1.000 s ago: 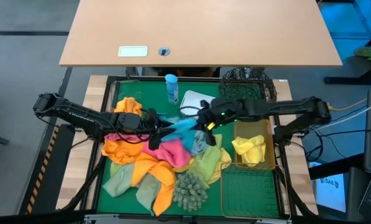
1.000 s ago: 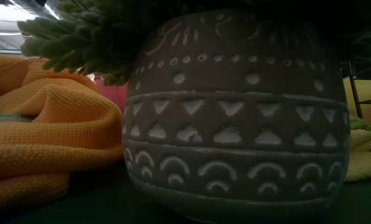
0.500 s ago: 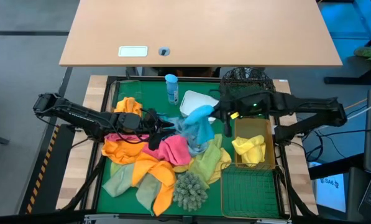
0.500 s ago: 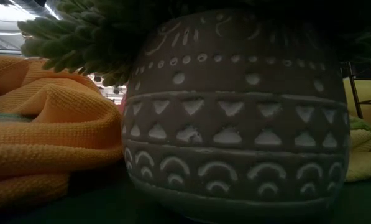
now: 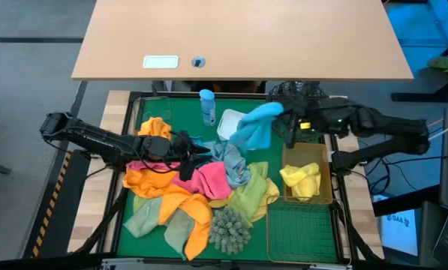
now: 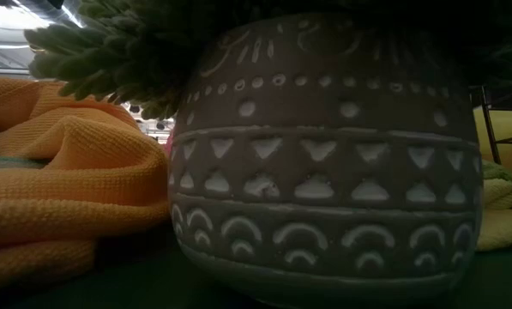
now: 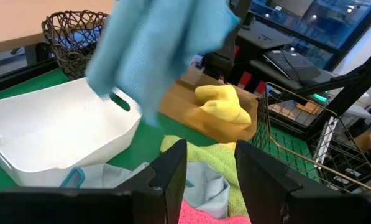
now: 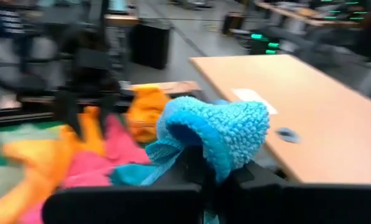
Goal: Sort microfiber towel by color & place in baskets
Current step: Put the blue microfiber towel into the circular wire basket
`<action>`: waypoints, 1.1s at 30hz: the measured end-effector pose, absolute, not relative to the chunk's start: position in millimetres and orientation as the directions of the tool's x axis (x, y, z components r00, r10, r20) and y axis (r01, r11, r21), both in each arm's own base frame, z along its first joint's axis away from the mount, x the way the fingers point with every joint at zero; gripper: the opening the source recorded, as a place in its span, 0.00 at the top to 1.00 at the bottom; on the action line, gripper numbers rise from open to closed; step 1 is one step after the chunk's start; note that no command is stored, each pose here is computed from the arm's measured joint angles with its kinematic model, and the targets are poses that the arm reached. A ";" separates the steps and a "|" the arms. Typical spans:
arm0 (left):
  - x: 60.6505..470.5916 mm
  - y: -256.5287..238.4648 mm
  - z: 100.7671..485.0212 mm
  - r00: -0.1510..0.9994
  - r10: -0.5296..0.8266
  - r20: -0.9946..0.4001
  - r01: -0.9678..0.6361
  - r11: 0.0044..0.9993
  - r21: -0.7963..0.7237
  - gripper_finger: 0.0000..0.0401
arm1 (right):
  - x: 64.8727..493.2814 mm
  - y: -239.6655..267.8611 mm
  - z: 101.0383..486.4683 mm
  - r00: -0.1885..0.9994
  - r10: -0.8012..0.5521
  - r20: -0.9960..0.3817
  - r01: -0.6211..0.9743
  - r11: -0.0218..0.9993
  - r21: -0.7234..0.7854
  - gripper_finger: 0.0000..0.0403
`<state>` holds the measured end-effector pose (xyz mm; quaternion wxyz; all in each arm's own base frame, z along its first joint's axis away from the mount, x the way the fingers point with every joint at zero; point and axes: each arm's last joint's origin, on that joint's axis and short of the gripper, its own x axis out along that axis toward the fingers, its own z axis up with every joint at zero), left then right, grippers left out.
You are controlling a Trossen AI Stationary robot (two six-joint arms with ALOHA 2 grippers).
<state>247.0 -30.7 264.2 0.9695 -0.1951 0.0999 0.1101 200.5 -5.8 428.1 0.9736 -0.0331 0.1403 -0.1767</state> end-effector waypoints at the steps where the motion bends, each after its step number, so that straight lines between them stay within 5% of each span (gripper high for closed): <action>1: 247.0 -30.7 264.2 0.956 0.175 -0.237 -0.253 0.900 -0.356 0.67 | 195.6 -7.0 428.2 0.881 -0.391 -0.267 0.369 0.920 -0.129 0.98; 13: 247.0 -30.7 264.2 0.956 0.175 -0.237 -0.253 0.900 -0.356 0.67 | 154.8 -18.8 417.3 0.558 -0.767 -0.318 0.665 0.642 -0.381 0.98; 24: 247.0 -30.7 264.1 0.956 0.175 -0.237 -0.253 0.900 -0.356 0.67 | 141.6 -43.0 378.5 0.265 -0.850 -0.455 0.735 0.484 -0.476 0.98; 33: 246.9 -30.9 263.8 0.956 0.173 -0.238 -0.252 0.900 -0.356 0.67 | 151.9 -56.7 325.3 0.167 -0.792 -0.588 0.677 0.526 -0.516 0.98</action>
